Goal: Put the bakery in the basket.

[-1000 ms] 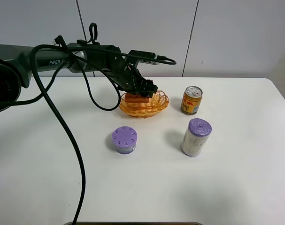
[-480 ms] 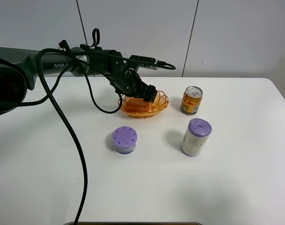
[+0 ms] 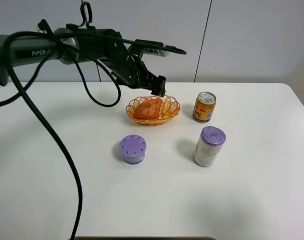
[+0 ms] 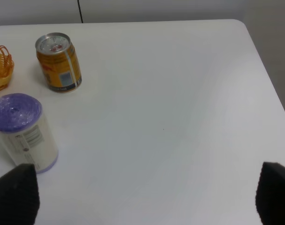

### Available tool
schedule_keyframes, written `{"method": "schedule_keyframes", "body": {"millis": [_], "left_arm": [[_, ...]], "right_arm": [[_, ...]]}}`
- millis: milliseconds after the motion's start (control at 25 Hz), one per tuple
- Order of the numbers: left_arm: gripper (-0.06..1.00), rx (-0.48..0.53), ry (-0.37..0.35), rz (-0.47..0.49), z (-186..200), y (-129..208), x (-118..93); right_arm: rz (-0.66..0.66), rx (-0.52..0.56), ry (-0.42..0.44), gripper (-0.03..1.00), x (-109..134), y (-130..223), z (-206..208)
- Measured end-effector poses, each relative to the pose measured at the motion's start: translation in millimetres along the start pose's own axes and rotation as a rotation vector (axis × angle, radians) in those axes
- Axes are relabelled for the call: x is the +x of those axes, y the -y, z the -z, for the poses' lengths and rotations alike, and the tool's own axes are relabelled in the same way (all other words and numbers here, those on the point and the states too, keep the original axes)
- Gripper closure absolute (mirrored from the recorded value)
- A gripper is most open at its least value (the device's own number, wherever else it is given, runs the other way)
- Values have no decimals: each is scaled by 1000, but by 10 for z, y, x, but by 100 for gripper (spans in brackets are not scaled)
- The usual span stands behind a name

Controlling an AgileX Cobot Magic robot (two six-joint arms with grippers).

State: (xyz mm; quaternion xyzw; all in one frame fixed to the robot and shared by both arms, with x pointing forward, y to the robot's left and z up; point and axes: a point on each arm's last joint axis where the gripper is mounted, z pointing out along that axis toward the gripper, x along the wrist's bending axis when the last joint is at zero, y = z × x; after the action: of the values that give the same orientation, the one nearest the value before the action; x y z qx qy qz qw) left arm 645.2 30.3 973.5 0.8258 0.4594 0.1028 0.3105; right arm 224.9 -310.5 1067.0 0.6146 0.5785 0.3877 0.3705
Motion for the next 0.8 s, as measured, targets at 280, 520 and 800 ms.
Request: {"method": "schedule_keyframes", "body": {"millis": [280,520,800], "left_arm": [[-4,182,-50,44,590,25,453],[-4,303,-76,59,1088,112,860],[-4,301,-124,92,1710,197,1209]], "right_arm": [[0,0,0,6,0,0,0],[0,0,0,6,0,0,0],[0,0,0,6,0,0,0]]}}
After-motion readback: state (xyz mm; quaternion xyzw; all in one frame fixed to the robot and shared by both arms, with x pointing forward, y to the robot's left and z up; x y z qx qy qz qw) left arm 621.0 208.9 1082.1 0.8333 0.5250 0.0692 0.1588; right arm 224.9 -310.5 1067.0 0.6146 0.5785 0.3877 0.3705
